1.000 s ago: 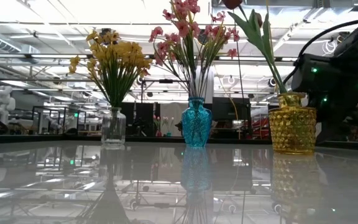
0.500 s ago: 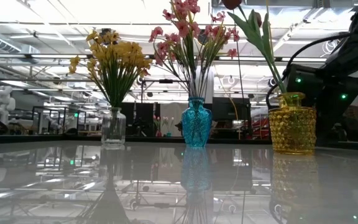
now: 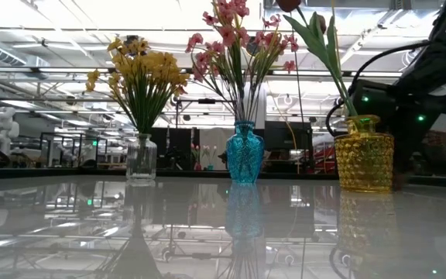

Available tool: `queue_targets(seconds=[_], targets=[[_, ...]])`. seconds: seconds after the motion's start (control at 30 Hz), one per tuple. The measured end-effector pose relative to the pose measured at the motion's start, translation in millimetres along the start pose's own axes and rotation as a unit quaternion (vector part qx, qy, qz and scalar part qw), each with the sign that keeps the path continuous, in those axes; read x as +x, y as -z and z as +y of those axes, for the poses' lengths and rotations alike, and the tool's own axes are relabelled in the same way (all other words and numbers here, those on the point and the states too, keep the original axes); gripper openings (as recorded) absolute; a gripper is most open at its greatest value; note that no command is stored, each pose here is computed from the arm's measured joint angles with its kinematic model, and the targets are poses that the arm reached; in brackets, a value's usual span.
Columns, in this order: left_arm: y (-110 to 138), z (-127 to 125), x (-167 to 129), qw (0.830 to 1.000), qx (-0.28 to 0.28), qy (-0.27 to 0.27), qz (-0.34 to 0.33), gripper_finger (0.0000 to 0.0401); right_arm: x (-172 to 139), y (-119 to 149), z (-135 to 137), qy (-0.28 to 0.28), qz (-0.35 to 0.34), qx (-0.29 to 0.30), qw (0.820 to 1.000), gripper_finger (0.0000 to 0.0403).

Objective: Sort flowers into vase by color
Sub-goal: Put the red flower into the yellow vase

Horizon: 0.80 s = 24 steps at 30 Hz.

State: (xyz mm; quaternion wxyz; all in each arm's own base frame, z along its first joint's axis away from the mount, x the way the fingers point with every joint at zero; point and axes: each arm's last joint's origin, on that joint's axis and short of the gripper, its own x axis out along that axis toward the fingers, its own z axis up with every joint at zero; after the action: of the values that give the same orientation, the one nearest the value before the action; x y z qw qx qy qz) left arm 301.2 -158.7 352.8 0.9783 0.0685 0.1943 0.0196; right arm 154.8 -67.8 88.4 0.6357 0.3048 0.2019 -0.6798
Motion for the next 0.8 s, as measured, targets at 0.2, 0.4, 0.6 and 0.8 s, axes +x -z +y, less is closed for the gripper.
queue_targets(seconds=[0.2, 0.4, 0.6, 0.8], targets=[[0.1, -1.2, -0.7, 1.000, 0.001, 0.002, 0.000, 0.0209, 2.6, -2.3, -2.3, 0.013, 0.005, 0.005, 1.000, 0.0004], [0.1, -1.2, -0.7, 1.000, 0.001, 0.002, 0.000, 0.0209, 3.2, -3.1, -2.7, 0.016, -0.007, 0.005, 1.000, 0.0001], [0.1, -1.2, -0.7, 1.000, 0.001, 0.002, 0.000, 0.0209, 0.8, -5.8, -2.5, 0.007, -0.013, 0.002, 1.000, 0.0001], [0.4, -1.1, -0.7, 1.000, 0.002, 0.002, 0.001, 0.0209, -10.1, -17.4, -1.2, -0.022, -0.037, 0.009, 0.999, 0.0000]])
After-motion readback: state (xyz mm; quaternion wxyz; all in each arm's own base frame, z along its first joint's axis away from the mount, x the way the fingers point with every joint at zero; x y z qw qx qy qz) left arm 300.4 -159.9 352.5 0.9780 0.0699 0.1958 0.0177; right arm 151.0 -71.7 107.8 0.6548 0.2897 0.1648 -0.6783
